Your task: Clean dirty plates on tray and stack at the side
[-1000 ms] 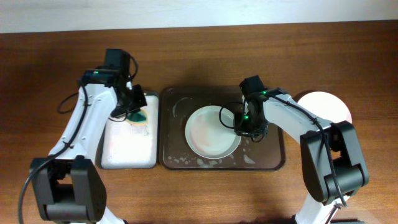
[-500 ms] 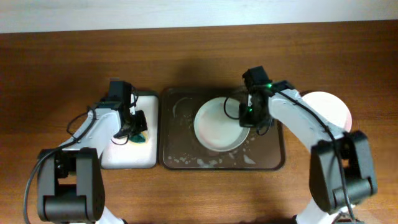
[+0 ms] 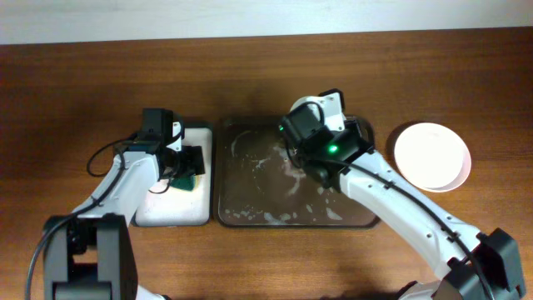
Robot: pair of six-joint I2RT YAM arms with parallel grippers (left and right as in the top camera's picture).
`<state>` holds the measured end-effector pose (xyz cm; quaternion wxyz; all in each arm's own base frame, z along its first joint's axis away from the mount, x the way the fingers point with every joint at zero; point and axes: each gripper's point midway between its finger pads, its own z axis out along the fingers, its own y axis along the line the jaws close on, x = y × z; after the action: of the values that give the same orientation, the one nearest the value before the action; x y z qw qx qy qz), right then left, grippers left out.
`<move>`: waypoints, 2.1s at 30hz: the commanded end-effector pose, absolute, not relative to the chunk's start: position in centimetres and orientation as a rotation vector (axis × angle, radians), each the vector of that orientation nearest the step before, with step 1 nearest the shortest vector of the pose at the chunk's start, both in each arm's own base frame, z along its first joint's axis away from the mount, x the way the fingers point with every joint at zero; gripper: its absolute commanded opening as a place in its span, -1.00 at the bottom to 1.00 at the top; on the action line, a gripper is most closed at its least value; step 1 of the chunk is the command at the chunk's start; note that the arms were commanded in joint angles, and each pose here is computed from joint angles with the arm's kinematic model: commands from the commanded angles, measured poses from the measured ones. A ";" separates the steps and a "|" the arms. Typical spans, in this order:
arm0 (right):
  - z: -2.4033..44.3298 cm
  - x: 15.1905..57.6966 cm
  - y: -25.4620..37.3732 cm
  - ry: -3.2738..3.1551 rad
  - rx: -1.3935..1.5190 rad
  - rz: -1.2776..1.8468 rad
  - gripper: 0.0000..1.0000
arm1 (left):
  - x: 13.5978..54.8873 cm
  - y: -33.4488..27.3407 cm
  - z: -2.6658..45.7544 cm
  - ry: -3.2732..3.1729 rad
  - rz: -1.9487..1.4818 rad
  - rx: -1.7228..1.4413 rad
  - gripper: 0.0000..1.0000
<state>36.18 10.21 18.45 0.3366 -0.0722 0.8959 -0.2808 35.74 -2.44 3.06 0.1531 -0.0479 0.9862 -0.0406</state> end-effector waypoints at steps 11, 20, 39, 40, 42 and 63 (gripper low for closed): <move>21.9 35.3 13.7 2.168 -0.228 -0.745 -0.92 | 35.0 -2.4 4.6 2.838 -0.119 -0.129 0.99; 18.7 37.5 8.5 2.366 0.136 -0.503 -0.92 | 35.0 -2.4 4.6 2.838 -0.119 -0.129 0.99; 9.5 31.9 -16.5 2.499 1.367 0.177 0.11 | 35.0 -2.4 4.5 2.841 -0.119 -0.129 0.99; 9.5 32.5 -15.4 2.523 1.311 0.260 0.13 | 35.0 -2.4 4.5 2.841 -0.119 -0.129 0.99; 10.1 34.3 -11.5 2.588 1.072 0.482 0.23 | 35.0 -2.4 4.5 2.842 -0.119 -0.129 0.99; 14.8 26.4 7.4 2.748 -0.018 0.233 0.97 | 25.9 -1.8 13.9 2.805 -0.192 -0.146 0.99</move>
<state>27.94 8.31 12.82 0.1150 -0.0224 0.9892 0.0876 27.27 -1.92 11.55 0.0823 -0.0736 0.9918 -0.0643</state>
